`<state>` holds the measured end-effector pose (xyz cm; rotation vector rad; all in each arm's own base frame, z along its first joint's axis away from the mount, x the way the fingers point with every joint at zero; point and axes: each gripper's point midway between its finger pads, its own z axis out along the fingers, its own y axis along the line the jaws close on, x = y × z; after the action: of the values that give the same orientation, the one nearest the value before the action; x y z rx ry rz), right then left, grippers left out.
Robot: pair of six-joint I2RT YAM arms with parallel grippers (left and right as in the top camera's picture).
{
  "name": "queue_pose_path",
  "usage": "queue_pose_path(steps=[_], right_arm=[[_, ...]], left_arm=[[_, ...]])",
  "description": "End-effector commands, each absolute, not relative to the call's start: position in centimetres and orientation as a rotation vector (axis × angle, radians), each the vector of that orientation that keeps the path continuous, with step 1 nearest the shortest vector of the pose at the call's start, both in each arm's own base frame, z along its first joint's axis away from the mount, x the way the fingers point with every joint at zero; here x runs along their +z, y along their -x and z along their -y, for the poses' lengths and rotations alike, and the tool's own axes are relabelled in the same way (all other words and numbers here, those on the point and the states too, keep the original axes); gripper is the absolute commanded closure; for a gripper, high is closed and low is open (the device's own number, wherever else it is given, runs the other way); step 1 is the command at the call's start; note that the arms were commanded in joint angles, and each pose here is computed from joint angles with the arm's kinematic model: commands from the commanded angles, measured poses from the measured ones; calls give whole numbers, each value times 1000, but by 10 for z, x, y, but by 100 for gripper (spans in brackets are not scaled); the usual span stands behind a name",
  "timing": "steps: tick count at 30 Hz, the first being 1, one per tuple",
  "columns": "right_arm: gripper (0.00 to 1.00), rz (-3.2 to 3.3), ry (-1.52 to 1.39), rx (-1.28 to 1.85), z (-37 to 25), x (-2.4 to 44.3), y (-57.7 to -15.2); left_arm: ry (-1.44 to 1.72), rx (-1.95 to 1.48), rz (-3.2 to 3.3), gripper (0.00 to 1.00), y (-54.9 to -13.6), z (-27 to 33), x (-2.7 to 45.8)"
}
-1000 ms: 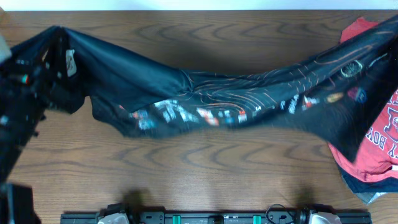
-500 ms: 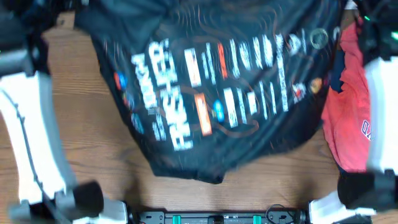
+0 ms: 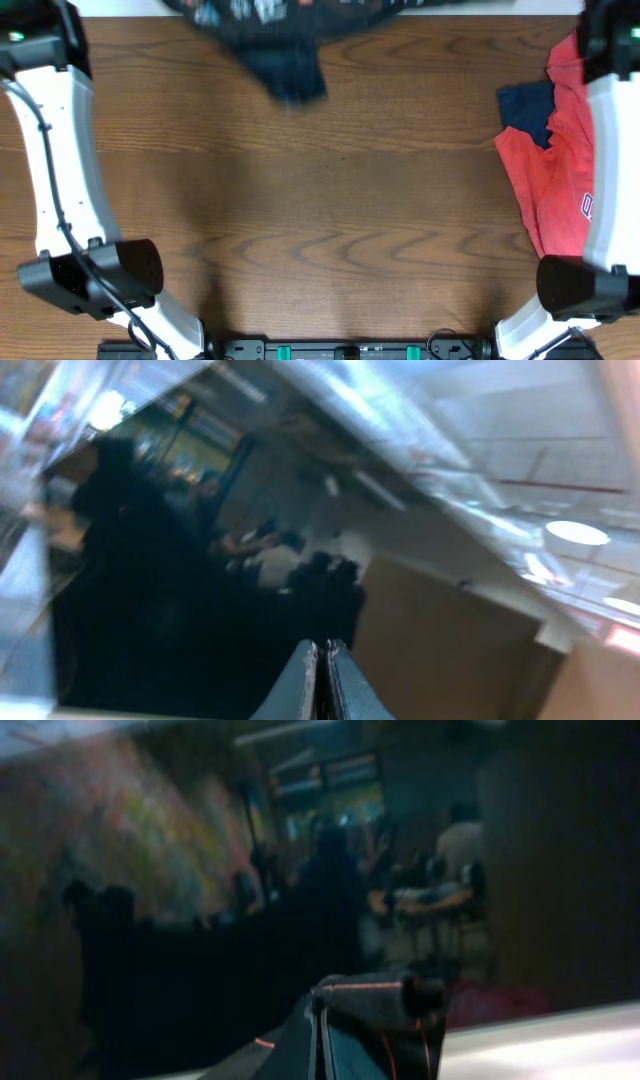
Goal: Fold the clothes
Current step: 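Lay the black shirt flat on the table and release both grippers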
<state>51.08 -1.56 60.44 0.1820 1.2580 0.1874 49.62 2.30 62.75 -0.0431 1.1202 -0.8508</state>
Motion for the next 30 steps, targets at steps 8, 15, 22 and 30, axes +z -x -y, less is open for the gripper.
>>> queue_pose_path(steps=[8,15,22,30], right_arm=[[99,-1765,-250,-24,34,504,-487],[99,-2381,-271,-93,33,339,-458],[99,-2697,-281,-137,33,259,-418],[99,-2990,-300,-189,33,204,-363]], left_arm=[[-86,-1074,-1615,94,-443,10,568],[264,-812,-2349,94,-419,-6,367],[433,-789,-2820,94,-362,6,255],[589,-806,-3180,94,-296,13,166]])
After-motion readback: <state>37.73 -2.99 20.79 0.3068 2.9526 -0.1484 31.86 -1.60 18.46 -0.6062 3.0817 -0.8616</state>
